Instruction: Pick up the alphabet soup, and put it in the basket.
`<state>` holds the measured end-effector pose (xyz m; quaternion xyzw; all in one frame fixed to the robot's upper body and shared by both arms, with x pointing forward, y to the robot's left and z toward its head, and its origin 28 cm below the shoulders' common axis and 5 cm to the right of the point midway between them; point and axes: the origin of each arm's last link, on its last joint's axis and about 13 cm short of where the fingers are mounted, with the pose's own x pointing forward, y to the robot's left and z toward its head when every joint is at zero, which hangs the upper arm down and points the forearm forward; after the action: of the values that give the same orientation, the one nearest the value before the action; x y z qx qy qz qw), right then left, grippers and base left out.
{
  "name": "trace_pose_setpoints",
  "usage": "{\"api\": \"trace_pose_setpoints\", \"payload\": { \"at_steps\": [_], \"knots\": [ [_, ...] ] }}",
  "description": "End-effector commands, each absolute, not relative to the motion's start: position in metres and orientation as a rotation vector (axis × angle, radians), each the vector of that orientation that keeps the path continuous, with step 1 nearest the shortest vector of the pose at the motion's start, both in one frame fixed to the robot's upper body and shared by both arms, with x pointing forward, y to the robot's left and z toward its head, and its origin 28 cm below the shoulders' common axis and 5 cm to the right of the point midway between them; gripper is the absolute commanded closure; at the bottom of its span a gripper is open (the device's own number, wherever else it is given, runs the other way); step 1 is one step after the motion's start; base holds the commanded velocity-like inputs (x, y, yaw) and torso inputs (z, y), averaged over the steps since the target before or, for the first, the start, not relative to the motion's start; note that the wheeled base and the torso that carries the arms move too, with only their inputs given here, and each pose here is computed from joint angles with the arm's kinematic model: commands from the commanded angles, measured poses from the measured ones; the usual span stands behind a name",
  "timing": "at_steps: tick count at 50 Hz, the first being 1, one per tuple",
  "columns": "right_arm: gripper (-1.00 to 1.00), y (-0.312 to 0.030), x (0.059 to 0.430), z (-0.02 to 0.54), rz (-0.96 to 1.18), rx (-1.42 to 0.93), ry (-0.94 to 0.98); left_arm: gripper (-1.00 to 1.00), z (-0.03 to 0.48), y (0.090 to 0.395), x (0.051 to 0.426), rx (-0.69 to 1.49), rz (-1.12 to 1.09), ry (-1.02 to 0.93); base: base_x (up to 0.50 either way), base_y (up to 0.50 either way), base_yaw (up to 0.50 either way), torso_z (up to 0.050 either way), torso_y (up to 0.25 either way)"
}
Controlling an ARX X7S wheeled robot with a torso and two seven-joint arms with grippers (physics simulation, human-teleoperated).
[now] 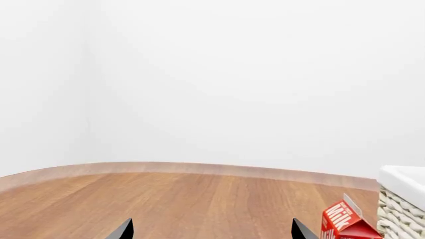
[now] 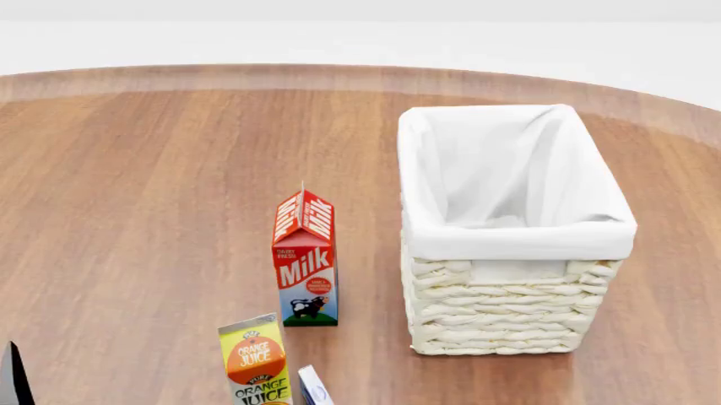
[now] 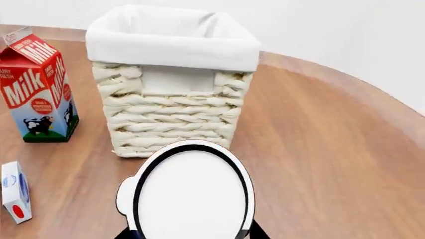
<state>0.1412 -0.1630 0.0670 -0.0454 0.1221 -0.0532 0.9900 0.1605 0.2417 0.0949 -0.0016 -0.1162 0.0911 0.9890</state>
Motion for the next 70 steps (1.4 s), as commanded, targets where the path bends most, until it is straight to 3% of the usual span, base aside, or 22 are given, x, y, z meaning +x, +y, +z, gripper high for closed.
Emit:
{"api": "trace_pose_setpoints", "payload": {
  "at_steps": [1,17,50,70],
  "knots": [
    [1.0,-0.164,0.142,0.096,-0.172,-0.166,0.042,-1.0,0.097,0.245,0.161,-0.019,0.204,-0.235,0.0,0.0,0.0,0.0,0.0],
    [1.0,-0.163,0.144,0.12,-0.238,-0.239,-0.101,-1.0,0.098,0.245,0.16,-0.023,0.207,-0.24,0.0,0.0,0.0,0.0,0.001],
    [1.0,-0.154,0.15,0.179,-0.156,-0.188,-0.303,-1.0,0.097,0.245,0.159,-0.027,0.203,-0.237,0.0,0.0,0.0,0.0,0.001],
    [1.0,-0.147,0.196,0.213,-0.16,-0.192,-0.279,-1.0,0.098,0.244,0.162,-0.028,0.198,-0.235,0.0,0.0,0.0,0.0,0.001]
  ]
}}
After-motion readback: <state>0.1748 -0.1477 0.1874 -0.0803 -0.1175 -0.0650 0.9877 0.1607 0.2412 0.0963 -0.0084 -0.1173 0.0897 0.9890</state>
